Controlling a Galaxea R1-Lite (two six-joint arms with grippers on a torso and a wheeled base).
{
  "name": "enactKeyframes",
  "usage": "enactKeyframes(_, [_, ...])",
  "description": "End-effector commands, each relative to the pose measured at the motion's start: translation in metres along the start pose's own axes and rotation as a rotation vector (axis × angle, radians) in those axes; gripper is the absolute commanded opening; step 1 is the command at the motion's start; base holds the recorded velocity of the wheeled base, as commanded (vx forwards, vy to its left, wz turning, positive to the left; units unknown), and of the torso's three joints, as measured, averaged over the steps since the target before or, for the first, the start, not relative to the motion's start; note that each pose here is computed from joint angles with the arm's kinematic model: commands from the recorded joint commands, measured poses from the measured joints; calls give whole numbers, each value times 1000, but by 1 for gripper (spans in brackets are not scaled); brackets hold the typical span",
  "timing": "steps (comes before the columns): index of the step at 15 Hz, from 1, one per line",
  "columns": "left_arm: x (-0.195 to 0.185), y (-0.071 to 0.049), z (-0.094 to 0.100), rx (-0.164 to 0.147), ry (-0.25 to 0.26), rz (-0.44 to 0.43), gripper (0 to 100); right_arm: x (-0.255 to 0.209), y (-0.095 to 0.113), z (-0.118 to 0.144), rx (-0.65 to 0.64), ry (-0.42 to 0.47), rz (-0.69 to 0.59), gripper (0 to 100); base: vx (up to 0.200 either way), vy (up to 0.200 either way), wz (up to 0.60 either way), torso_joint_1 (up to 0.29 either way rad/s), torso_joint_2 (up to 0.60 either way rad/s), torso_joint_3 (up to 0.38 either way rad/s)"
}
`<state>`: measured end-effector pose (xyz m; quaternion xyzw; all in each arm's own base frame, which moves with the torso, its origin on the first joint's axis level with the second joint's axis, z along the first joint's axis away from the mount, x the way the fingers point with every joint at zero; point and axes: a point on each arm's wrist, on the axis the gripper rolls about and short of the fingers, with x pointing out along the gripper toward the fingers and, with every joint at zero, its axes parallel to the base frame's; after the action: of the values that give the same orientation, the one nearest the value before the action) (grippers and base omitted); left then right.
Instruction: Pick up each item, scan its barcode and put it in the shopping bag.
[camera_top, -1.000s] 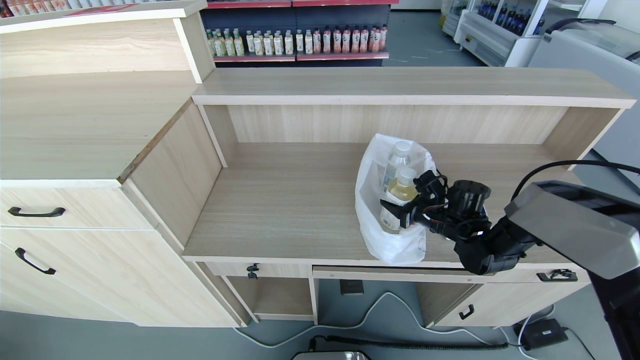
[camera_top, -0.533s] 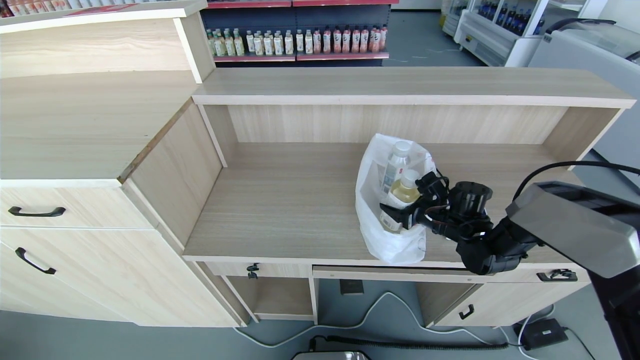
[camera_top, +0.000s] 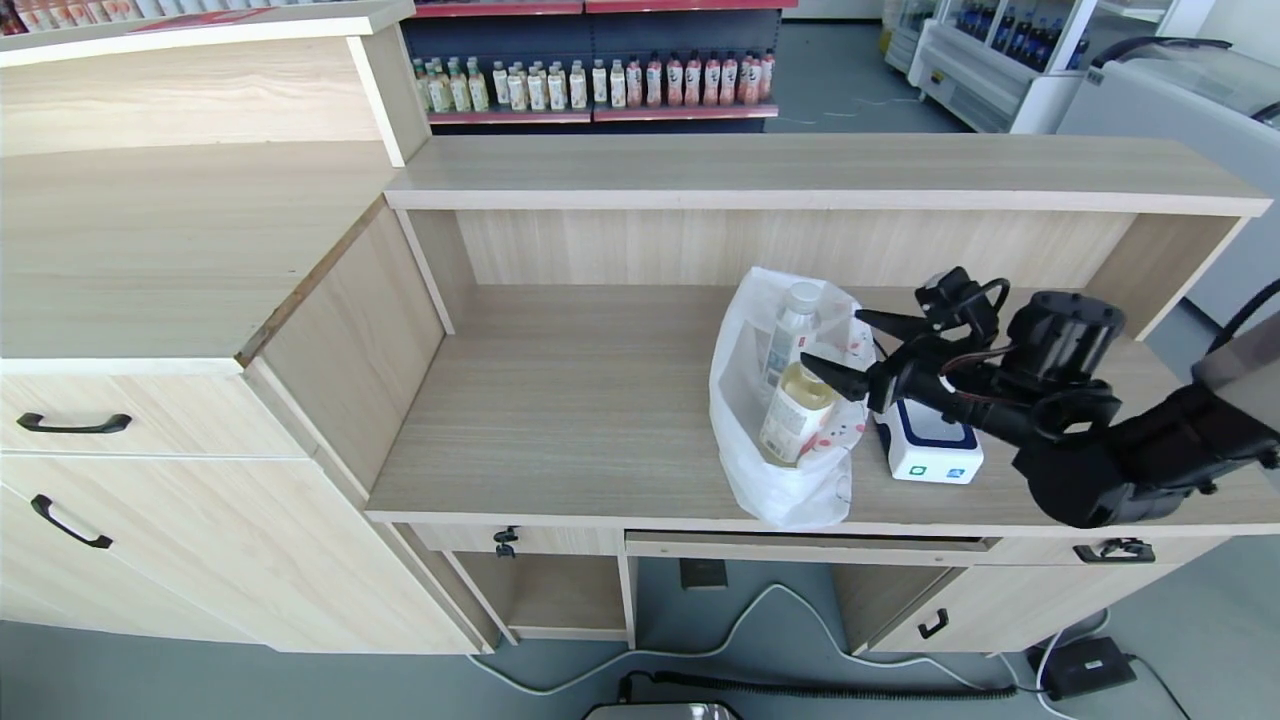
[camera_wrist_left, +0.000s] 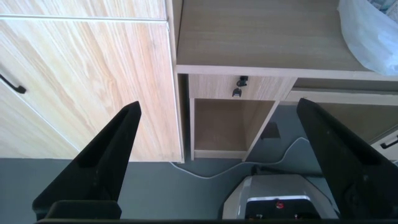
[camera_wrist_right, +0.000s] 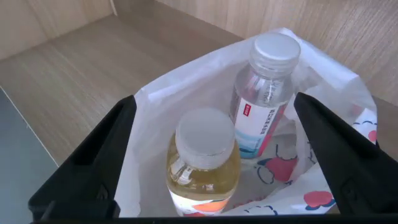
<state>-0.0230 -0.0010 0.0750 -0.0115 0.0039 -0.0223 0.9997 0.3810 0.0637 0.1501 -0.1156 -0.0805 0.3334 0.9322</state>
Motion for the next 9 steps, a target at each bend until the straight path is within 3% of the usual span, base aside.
enactKeyframes(1, [0,0,0,0,2,0,100,-101,5,65,-159,1,-115,100,0,0,0,0,0,0])
enactKeyframes(4, [0,0,0,0,0,0,100,-176,22,97,-326,-35,-207,100,0,0,0,0,0,0])
enactKeyframes(9, [0,0,0,0,0,0,100,-229,45,97,-241,88,-411,100,0,0,0,0,0,0])
